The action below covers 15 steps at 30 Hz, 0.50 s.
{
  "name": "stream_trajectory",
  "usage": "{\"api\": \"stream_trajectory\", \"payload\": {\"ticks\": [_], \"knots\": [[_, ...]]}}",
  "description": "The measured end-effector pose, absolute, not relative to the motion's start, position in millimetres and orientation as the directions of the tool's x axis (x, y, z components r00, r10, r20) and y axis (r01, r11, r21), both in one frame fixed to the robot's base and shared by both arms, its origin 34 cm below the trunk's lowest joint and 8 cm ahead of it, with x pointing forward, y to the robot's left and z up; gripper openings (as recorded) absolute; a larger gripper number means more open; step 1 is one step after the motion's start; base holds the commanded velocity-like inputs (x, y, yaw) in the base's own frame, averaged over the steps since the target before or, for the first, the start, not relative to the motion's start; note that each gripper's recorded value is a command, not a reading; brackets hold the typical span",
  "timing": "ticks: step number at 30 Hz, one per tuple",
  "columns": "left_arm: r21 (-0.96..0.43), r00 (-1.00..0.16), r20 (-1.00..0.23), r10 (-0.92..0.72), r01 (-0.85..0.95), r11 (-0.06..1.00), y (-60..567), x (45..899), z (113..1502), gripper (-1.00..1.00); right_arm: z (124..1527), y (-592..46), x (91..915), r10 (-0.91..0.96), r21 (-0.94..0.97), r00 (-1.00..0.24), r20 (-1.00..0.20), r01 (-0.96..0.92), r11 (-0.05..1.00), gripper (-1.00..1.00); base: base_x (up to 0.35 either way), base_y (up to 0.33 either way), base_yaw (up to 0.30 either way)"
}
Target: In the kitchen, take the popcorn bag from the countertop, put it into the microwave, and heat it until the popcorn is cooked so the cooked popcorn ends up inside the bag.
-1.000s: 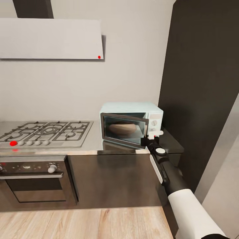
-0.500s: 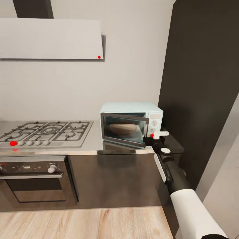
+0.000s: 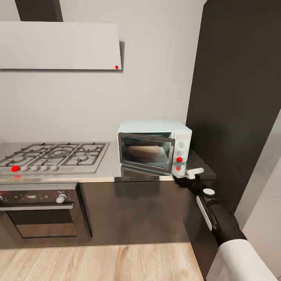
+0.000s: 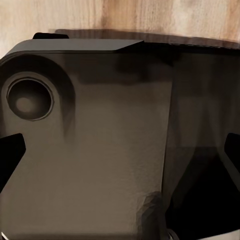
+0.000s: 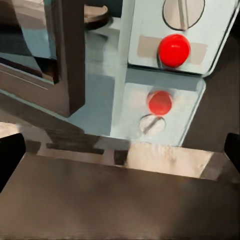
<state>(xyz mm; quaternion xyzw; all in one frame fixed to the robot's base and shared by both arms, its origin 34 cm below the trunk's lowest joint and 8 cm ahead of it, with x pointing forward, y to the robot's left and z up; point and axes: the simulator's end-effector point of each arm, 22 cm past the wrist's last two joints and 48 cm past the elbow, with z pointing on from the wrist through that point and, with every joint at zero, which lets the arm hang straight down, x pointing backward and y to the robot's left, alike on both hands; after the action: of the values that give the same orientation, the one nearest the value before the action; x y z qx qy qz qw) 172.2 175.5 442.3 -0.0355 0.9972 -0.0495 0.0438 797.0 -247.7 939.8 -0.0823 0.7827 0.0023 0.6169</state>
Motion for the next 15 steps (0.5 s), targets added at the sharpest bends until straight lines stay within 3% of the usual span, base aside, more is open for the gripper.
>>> {"api": "stream_trajectory", "payload": {"ticks": [7, 15], "knots": [[-0.101, -0.994, -0.084, -0.075, -0.067, 0.993, 175.7, 172.2, 442.2, 1.0, 949.6, -317.6, 795.6, -0.081, -0.087, -0.217, -0.973, 0.017, 0.996, 1.0, 0.0, 0.0, 0.0], [-0.096, -0.994, -0.084, -0.075, -0.067, 0.993, 177.6, 172.2, 442.1, 1.0, 968.3, -320.5, 795.6, -0.061, -0.068, -0.176, -0.982, 0.036, 0.997, 1.0, 0.0, 0.0, 0.0]]}}
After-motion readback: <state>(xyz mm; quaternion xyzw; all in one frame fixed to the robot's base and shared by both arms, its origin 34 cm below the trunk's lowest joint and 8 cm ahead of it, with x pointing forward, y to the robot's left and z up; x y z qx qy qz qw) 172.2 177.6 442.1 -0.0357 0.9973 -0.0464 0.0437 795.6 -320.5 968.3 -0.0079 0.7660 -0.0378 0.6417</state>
